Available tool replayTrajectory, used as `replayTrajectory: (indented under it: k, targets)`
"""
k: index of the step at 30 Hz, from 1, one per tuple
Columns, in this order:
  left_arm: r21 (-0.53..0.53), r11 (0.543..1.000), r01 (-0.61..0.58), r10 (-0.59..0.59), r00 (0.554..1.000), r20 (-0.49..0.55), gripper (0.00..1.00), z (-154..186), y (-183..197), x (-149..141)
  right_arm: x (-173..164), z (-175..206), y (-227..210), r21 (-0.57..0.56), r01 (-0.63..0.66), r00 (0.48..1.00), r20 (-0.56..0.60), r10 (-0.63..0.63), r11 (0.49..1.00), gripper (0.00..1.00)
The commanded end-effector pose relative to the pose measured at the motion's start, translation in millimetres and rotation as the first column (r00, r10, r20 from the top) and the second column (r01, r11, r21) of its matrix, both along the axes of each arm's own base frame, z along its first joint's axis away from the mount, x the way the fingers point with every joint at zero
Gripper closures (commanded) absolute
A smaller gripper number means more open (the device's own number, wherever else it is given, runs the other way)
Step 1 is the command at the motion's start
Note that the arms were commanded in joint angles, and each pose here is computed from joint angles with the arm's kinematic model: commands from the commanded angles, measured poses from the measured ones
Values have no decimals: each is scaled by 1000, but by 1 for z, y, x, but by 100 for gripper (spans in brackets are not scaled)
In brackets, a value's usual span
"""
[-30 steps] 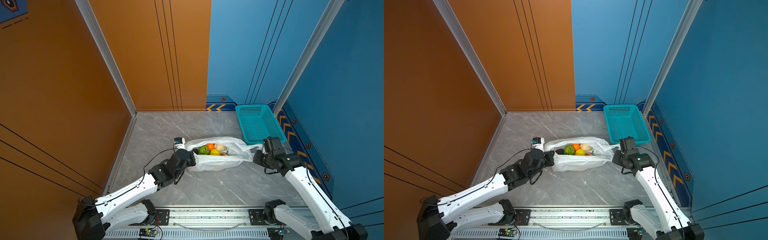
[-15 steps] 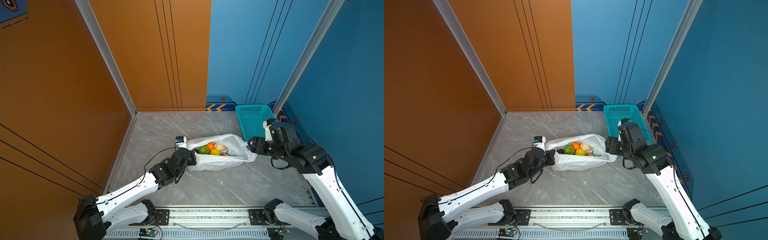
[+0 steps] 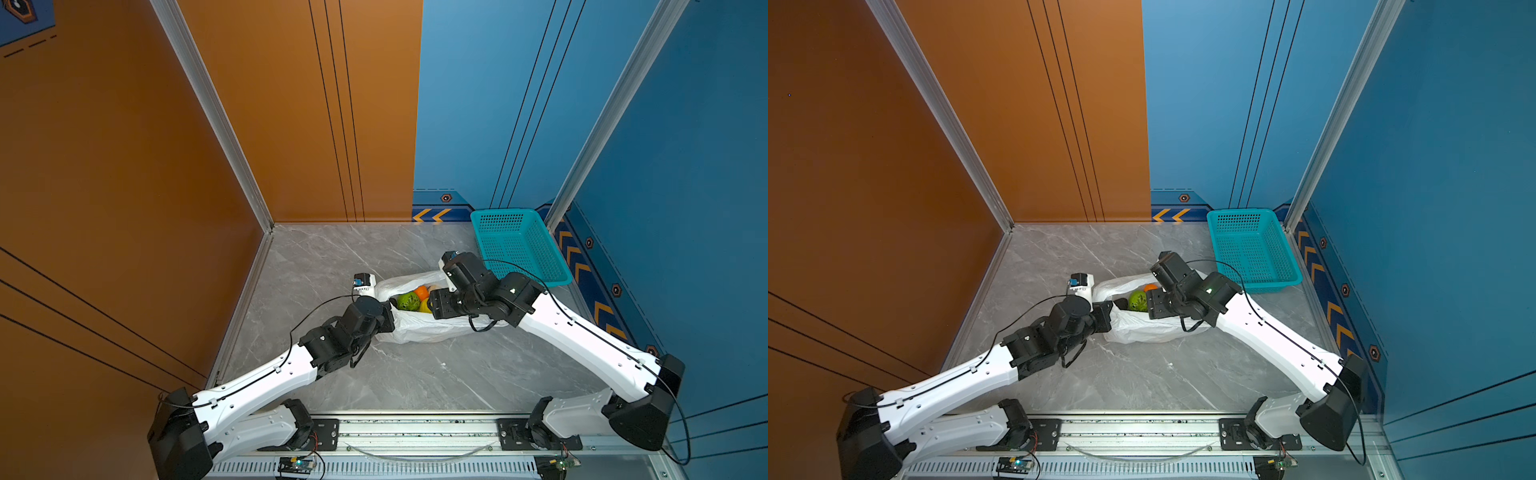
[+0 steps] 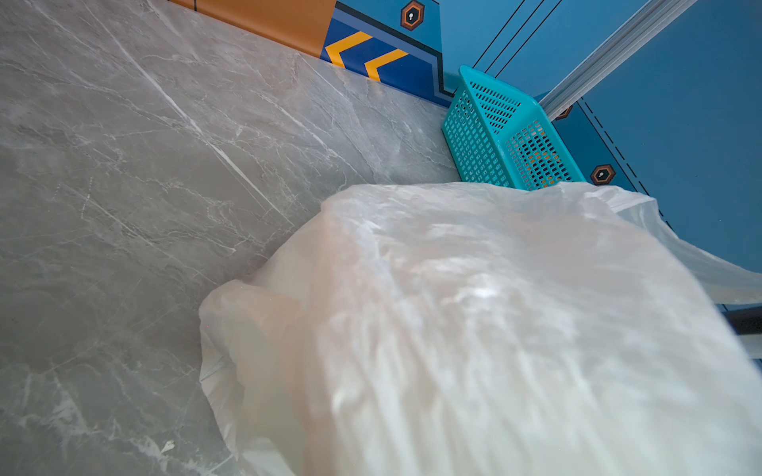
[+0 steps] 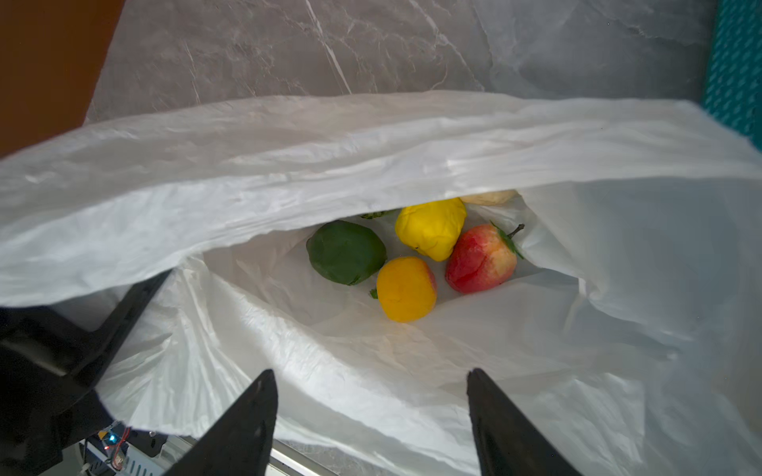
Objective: Untie the knot of the plastic bag and take out the fruit
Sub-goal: Open the plastic bag at the center of the table, then pick up the fruit from the plastic bag.
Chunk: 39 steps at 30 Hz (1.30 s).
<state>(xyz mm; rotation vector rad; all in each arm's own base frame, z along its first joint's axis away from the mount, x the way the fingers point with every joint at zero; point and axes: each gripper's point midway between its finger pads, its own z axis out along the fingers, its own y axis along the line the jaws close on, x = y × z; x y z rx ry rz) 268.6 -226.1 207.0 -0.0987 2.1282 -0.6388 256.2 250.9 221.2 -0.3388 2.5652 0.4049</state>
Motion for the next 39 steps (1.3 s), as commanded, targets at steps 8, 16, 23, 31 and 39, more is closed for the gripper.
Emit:
replayTrajectory:
  k: [8,16,23,31,39]
  targets:
    - [-10,1000,2,-3,998,-67,100,8,1,-9,-5,-62,8,-18,-24,998,60,25,1000,26]
    - [77,997,-29,44,980,-192,100,-9,8,-13,-62,-116,-12,-47,-22,1000,-12,21,999,24]
    - [128,991,22,15,959,-284,100,-31,4,-28,-56,-107,-9,3,3,997,-72,-3,1000,21]
    - [153,987,50,-13,973,-232,100,-23,-2,-32,-24,-71,14,62,72,994,-81,-66,996,15]
    - [119,991,53,-26,976,-216,100,-32,-5,-36,-4,-99,20,2,126,989,-84,-125,992,13]
